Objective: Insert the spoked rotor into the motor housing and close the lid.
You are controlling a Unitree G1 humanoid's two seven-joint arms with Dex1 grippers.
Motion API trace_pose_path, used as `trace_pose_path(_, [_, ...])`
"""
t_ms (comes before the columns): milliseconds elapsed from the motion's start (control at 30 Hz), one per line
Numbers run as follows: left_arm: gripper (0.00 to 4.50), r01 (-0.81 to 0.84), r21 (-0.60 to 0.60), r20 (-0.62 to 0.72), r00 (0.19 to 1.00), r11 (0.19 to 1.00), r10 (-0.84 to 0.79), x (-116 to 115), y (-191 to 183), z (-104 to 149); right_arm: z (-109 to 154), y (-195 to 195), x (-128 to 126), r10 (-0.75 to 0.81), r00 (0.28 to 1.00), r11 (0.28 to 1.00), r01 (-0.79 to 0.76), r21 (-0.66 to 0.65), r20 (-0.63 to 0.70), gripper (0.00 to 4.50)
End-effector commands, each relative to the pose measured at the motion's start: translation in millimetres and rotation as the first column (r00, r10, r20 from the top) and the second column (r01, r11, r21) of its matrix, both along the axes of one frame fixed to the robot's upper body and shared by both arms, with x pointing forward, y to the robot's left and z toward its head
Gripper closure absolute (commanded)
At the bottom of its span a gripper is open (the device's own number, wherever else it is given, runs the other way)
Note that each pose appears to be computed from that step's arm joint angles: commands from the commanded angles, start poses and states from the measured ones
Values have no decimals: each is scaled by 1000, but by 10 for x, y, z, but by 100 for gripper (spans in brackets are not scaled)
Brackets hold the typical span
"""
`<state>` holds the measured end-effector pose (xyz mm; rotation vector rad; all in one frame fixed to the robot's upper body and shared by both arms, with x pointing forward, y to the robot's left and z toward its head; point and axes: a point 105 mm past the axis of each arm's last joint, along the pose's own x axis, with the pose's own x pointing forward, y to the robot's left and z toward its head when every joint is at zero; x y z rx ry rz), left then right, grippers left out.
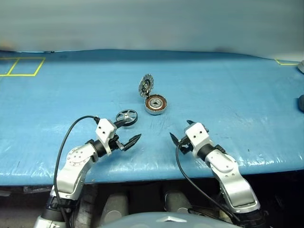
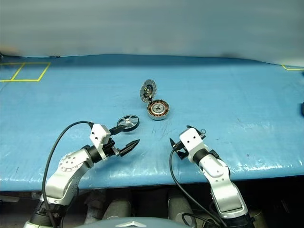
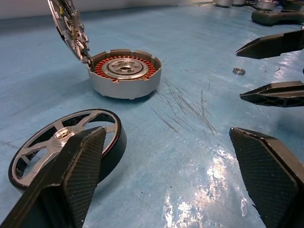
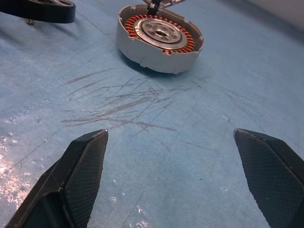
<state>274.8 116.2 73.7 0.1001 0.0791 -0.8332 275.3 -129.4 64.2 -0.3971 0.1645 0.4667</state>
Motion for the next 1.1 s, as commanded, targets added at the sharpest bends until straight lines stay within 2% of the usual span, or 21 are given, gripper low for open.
trace_pose_path(33, [0, 15, -10, 65, 998, 1000, -14, 30, -9, 152, 130, 25, 6, 10, 999, 1000, -10, 16, 46, 5])
trace_pose_path(700, [0, 10, -44, 62, 998, 999, -7, 67, -14, 181, 158, -9, 19, -8, 998, 1000, 8, 13, 56, 5])
trace_pose_path(1100, [0, -6, -9, 73, 997, 1000, 6, 110, 30, 193, 160, -12, 11, -7, 998, 1000, 7, 4, 57, 5])
